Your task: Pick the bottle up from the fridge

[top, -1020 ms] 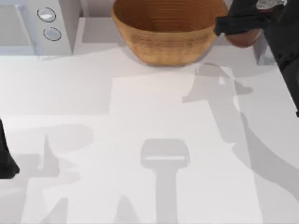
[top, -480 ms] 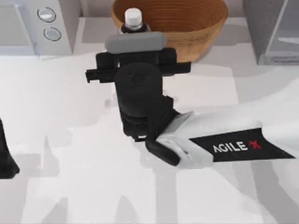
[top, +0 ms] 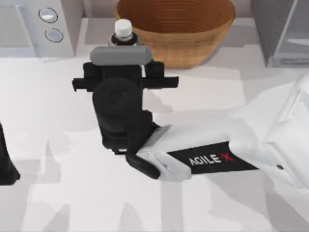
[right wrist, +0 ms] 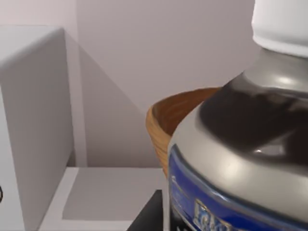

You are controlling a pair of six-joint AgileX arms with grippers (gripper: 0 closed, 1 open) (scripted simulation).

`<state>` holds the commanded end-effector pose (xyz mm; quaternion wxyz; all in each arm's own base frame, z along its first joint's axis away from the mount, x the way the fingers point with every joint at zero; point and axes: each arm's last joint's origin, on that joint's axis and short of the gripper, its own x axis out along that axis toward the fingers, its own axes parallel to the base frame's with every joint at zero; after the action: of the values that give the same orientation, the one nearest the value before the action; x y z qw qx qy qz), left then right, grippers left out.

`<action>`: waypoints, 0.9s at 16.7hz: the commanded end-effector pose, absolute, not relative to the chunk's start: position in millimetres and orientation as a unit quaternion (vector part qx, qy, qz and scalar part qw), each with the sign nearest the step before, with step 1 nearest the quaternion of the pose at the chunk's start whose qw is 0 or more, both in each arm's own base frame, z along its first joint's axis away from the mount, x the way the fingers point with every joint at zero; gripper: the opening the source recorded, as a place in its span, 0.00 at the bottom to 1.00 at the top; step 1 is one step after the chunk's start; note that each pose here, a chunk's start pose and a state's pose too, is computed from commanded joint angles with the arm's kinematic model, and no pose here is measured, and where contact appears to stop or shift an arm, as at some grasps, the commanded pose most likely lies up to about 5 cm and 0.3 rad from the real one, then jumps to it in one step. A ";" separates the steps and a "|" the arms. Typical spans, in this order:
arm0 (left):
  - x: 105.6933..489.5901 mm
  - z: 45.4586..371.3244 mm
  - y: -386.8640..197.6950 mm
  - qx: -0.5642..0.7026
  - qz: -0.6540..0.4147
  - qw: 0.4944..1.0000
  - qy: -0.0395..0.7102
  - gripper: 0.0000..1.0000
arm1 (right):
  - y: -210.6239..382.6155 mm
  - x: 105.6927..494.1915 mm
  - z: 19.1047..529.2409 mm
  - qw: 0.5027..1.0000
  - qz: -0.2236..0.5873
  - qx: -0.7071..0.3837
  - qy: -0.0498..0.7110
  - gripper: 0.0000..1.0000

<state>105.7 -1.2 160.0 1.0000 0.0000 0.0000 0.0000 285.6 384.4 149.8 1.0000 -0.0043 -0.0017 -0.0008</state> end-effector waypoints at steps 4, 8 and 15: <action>105.7 160.0 -1.2 0.000 0.000 1.000 0.000 1.00 | 382.9 290.7 144.9 1.000 -0.002 -0.008 0.001 0.00; 105.7 160.0 -1.2 0.000 0.000 1.000 0.000 1.00 | 384.3 317.2 119.7 1.000 -0.002 -0.014 0.004 0.00; 105.7 160.0 -1.2 0.000 0.000 1.000 0.000 1.00 | 384.8 336.0 108.8 1.000 -0.001 -0.004 -0.002 0.00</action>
<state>105.7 -1.2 160.0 1.0000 0.0000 0.0000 0.0000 336.0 384.8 108.8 1.0000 -0.0043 -0.0017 -0.0008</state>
